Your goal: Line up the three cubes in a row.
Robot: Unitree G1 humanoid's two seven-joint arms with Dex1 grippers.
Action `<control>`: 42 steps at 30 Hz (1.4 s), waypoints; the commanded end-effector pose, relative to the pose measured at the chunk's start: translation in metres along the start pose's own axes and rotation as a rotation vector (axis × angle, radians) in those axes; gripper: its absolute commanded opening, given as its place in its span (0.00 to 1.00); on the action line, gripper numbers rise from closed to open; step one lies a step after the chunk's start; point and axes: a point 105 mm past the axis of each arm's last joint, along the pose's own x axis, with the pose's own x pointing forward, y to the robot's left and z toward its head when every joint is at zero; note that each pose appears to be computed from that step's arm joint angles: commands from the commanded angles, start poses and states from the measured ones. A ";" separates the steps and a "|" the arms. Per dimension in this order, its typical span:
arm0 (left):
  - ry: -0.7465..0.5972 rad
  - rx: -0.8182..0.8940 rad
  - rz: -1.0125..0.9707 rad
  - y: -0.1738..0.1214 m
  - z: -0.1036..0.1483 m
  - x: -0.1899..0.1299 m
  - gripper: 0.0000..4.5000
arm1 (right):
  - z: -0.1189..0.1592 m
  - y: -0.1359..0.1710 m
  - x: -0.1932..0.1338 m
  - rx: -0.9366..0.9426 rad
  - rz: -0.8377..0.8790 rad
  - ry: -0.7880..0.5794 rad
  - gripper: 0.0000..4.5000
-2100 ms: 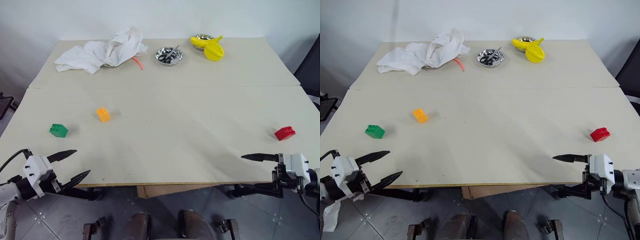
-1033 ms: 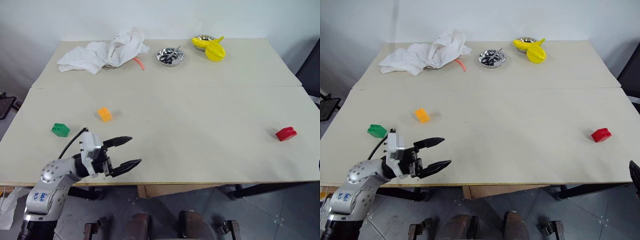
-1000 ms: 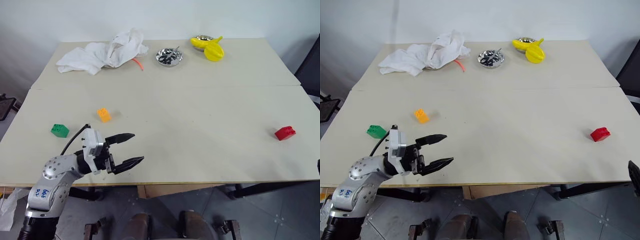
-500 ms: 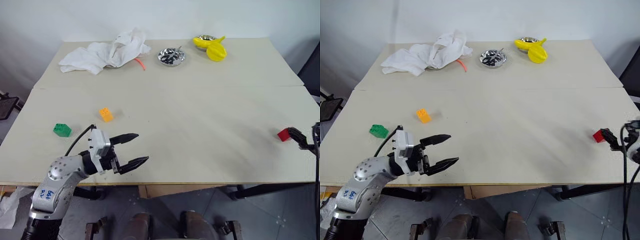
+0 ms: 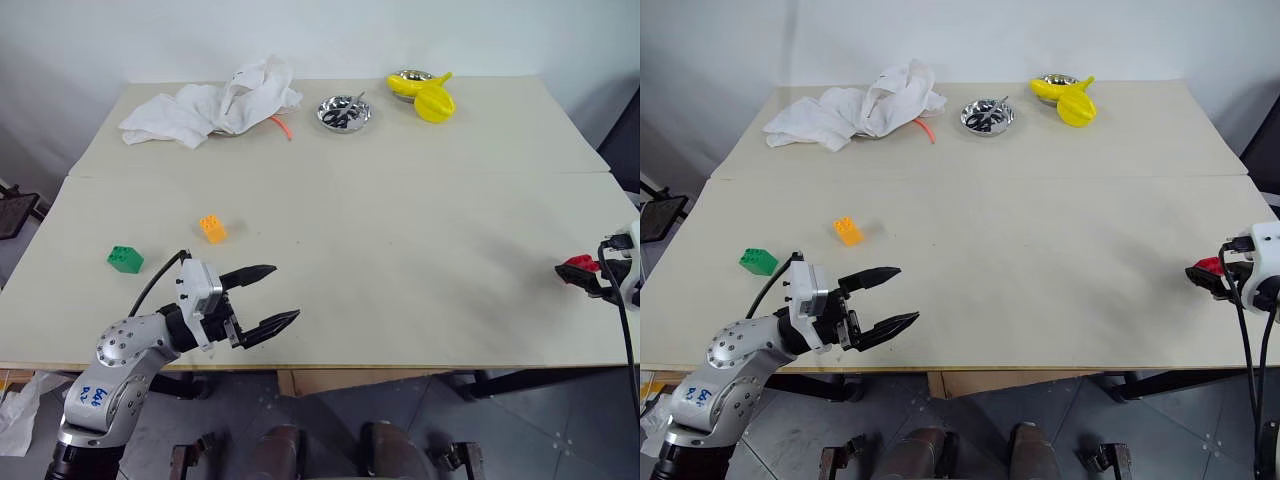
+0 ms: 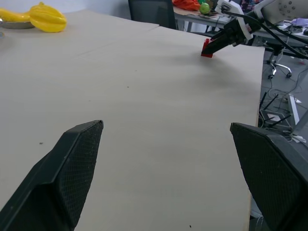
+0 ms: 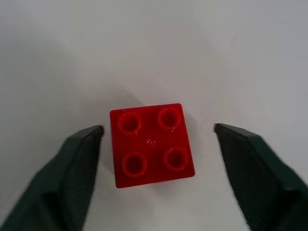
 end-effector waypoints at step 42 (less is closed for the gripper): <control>0.101 0.021 0.128 0.010 -0.020 -0.078 1.00 | 0.049 0.245 0.025 -0.904 1.328 -0.232 0.33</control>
